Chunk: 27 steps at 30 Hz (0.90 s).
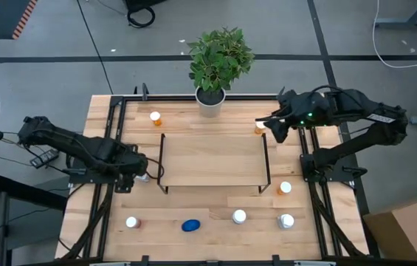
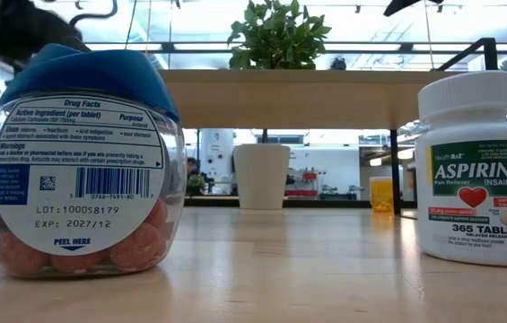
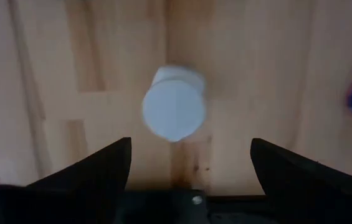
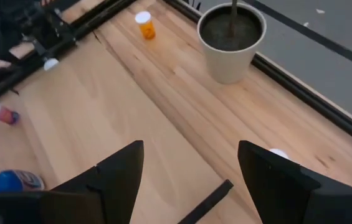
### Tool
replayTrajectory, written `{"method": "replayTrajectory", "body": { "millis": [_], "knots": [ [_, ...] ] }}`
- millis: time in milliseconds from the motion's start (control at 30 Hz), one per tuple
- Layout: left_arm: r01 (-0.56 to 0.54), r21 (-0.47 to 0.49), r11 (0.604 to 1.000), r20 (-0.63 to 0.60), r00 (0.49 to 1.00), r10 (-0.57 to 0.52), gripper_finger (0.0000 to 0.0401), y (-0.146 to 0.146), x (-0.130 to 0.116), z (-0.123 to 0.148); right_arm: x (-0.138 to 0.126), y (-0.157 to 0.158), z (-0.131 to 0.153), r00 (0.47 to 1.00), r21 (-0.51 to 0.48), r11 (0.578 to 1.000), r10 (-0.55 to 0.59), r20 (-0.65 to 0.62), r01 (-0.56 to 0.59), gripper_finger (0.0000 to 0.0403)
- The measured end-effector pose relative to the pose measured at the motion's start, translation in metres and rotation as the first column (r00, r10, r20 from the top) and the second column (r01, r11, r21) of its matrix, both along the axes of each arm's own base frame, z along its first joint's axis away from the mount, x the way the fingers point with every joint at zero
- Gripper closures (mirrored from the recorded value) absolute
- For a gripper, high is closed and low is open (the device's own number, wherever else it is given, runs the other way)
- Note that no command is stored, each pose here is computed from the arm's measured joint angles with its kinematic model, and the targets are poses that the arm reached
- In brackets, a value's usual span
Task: Pick and place medicine bottles onto shelf by color
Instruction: Put the top left white and blue pill bottle on the shelf
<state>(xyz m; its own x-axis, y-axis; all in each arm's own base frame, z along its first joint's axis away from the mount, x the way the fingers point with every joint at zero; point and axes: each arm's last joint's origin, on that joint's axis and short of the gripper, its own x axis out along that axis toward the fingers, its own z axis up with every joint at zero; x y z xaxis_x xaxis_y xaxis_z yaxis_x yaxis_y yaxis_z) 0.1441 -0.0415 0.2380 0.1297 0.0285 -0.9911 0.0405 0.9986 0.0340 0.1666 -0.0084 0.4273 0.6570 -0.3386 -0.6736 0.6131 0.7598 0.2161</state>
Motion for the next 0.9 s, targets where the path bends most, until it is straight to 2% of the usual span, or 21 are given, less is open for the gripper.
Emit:
{"method": "replayTrajectory", "body": {
  "millis": [100, 467, 600, 800, 900],
  "knots": [
    [-0.003, 0.027, 1.0, 0.004, 1.0, 0.003, 0.0061, 0.0, 0.0, -0.004, -0.003, 0.0, 0.001, 1.0, 0.005, 1.0, -0.021, 0.016, 0.021, 0.0134],
    [0.027, -0.007, 1.0, 0.162, 0.986, -0.026, 0.0055, -0.004, 0.015, -0.002, 0.002, 0.0, -0.001, 1.0, 0.001, 1.0, -0.031, 0.002, 0.031, 0.0134],
    [0.025, 0.012, 1.0, 0.167, 0.986, -0.026, 0.0055, -0.003, 0.015, -0.003, 0.004, 0.0, -0.002, 0.999, 0.015, 0.999, -0.046, 0.004, 0.046, 0.0134],
    [-0.016, 0.026, 1.0, 0.092, 0.996, 0.013, 0.0055, -0.001, 0.006, -0.024, 0.004, -0.001, -0.002, 0.999, 0.018, 0.999, -0.049, 0.006, 0.049, 0.0134],
    [-0.018, 0.026, 0.999, 0.091, 0.996, 0.015, 0.0055, -0.001, 0.006, -0.026, 0.004, 0.0, -0.002, 0.999, 0.019, 0.999, -0.048, 0.006, 0.048, 0.0134]
  ]
}}
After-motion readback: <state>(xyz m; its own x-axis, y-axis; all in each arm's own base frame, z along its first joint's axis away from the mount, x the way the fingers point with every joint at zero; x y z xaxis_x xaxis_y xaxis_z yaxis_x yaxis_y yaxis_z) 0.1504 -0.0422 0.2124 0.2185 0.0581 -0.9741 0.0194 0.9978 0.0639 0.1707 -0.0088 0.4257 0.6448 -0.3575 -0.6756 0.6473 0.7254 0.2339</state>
